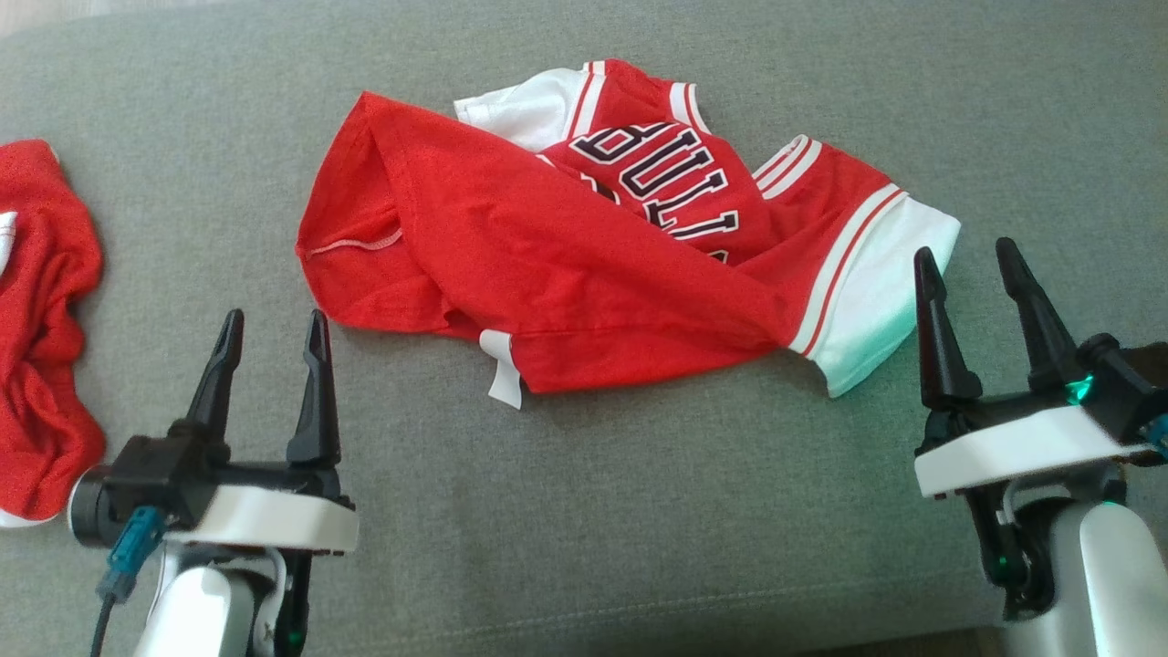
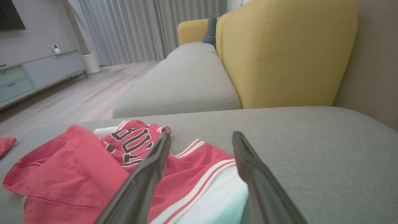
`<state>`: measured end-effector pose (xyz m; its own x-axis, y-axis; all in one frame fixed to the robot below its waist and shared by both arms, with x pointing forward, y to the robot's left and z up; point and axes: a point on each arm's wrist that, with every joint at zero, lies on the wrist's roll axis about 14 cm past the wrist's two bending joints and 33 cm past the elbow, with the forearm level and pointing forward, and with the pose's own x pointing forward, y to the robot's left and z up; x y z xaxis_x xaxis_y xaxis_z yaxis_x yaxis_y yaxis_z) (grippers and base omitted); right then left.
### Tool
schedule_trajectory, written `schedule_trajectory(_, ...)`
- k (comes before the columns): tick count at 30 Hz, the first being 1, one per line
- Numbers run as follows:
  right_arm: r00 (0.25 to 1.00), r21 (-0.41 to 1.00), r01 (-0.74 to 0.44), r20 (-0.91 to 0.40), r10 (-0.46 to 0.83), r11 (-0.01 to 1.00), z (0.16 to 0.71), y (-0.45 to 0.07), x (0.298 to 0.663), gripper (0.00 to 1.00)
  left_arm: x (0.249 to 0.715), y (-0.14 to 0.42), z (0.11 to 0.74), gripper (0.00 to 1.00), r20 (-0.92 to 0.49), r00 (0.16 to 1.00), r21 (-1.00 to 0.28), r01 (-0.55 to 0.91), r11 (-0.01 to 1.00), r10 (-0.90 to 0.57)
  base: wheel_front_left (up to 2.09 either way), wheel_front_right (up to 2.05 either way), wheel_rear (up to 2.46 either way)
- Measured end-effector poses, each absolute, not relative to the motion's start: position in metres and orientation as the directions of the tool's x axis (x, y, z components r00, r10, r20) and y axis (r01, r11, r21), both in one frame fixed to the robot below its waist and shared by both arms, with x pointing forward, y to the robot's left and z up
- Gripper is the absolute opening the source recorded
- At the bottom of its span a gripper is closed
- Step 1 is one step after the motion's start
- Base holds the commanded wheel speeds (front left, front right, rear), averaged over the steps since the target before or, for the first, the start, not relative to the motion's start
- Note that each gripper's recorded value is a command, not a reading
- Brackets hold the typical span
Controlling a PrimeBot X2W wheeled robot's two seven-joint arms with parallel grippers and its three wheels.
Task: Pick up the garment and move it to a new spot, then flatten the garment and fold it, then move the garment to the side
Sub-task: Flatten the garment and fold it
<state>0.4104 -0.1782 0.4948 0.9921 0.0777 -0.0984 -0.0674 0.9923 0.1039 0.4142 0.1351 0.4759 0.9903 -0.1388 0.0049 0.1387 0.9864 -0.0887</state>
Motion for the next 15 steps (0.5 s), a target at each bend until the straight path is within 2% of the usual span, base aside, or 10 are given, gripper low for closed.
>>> schedule_trajectory(8, 0.992, 0.103, -0.066, -0.102, 0.077, 0.992, 0.495, -0.179, 0.41, 1.0, 0.414, 0.133, 0.475, 1.0, 0.002, 0.989, -0.091, 0.146, 0.985, -0.146, 0.0, 0.0, 0.0)
schedule_trajectory(15, 0.99, 0.105, -0.066, -0.115, 0.078, 0.992, 0.49, -0.178, 0.411, 1.0, 0.409, 0.107, 0.459, 1.0, -0.053, 0.965, -0.112, 0.249, 0.962, -0.256, 0.0, 0.0, 0.0)
